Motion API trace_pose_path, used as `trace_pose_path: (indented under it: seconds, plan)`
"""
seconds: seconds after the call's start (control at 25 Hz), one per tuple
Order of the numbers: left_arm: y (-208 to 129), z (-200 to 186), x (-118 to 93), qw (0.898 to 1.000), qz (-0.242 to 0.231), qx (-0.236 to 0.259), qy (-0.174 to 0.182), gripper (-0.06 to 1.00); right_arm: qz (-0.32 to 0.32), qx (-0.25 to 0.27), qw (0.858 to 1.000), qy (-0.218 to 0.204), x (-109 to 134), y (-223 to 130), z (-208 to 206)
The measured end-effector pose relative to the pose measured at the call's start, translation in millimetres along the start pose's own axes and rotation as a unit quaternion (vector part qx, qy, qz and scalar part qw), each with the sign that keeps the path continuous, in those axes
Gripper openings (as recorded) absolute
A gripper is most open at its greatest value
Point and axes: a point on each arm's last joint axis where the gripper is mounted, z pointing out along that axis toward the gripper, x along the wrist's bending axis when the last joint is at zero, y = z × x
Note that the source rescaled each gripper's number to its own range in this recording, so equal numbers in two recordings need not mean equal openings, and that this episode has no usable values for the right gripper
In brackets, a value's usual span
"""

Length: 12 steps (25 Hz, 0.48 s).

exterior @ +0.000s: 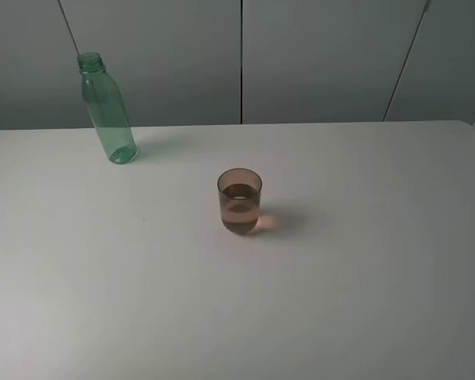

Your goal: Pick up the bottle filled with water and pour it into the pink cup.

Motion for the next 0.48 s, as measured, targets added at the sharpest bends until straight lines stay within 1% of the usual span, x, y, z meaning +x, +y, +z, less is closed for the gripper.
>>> trace_pose_path:
  seconds: [0.2, 0.28, 0.36, 0.48]
  plan:
    - [-15.6, -13.2, -3.3, 0.999, 0.013, -0.038, 0.009, 1.00, 0.000, 0.000, 1.000, 0.000, 0.0, 0.0, 0.0]
    - [-19.8, -19.0, -4.8, 0.998, 0.016, -0.061, 0.012, 1.00, 0.000, 0.000, 1.000, 0.000, 0.0, 0.0, 0.0]
    - [-21.1, -20.4, -5.1, 0.998, 0.019, -0.065, 0.011, 1.00, 0.000, 0.000, 1.000, 0.000, 0.0, 0.0, 0.0]
    - [-21.7, -20.6, -4.9, 0.997, 0.029, -0.065, -0.007, 1.00, 0.000, 0.000, 1.000, 0.000, 0.0, 0.0, 0.0]
